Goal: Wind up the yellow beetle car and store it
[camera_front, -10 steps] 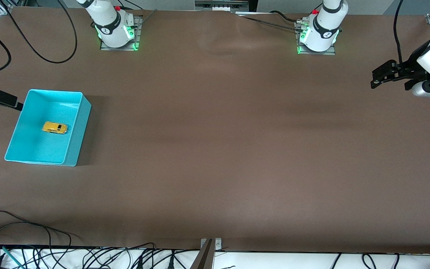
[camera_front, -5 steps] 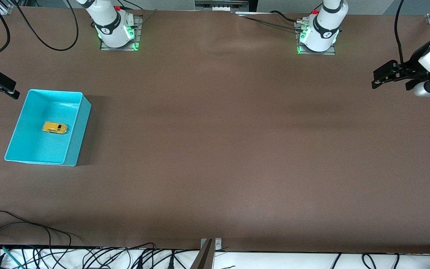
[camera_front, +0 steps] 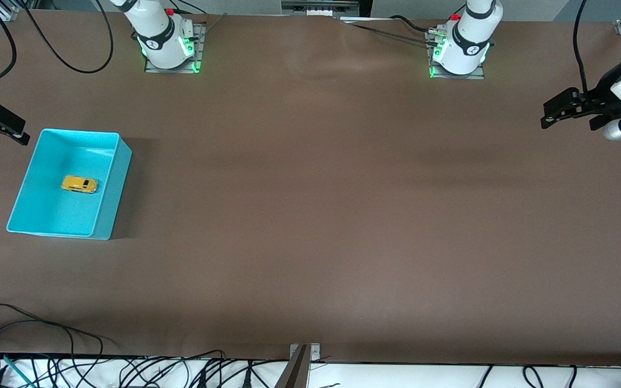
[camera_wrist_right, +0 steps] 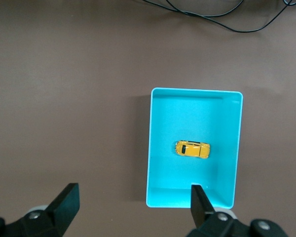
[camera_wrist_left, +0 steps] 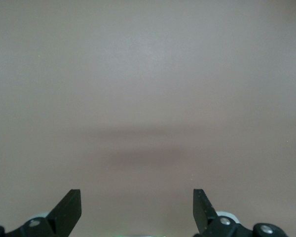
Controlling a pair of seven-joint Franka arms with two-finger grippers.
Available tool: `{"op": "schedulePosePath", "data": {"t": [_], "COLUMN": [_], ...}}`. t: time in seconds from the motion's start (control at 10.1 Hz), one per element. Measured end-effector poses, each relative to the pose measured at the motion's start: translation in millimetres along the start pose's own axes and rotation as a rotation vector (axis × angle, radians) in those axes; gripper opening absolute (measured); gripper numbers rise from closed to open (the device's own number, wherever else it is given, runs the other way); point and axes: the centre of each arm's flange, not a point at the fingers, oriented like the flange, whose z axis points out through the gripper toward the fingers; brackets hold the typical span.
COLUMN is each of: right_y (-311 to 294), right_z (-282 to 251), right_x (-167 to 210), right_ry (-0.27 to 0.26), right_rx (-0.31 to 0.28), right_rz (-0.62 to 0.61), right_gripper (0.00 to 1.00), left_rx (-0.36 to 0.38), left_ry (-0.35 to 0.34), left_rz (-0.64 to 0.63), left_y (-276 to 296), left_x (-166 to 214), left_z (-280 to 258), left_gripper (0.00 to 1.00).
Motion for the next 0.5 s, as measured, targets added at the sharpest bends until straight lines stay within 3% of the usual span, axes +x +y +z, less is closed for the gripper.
{"op": "schedulePosePath", "data": {"t": [0.2, 0.5], "right_y": [-5.4, -14.3], "right_z": [1.3, 6.2], "right_x": [0.8, 2.8], "right_ry": [-0.003, -0.015], "right_rx": [0.036, 0.045], "right_rz": [0.099, 0.14], "right_gripper": [1.0, 1.0], "left_rx": [0.0, 0.0], "left_ry": [0.0, 0.0], "left_rz": [0.0, 0.0], "left_y": [-0.3, -0.3], "left_x": [0.0, 0.0], "left_z": [0.0, 0.0], "left_gripper": [1.0, 1.0]}}
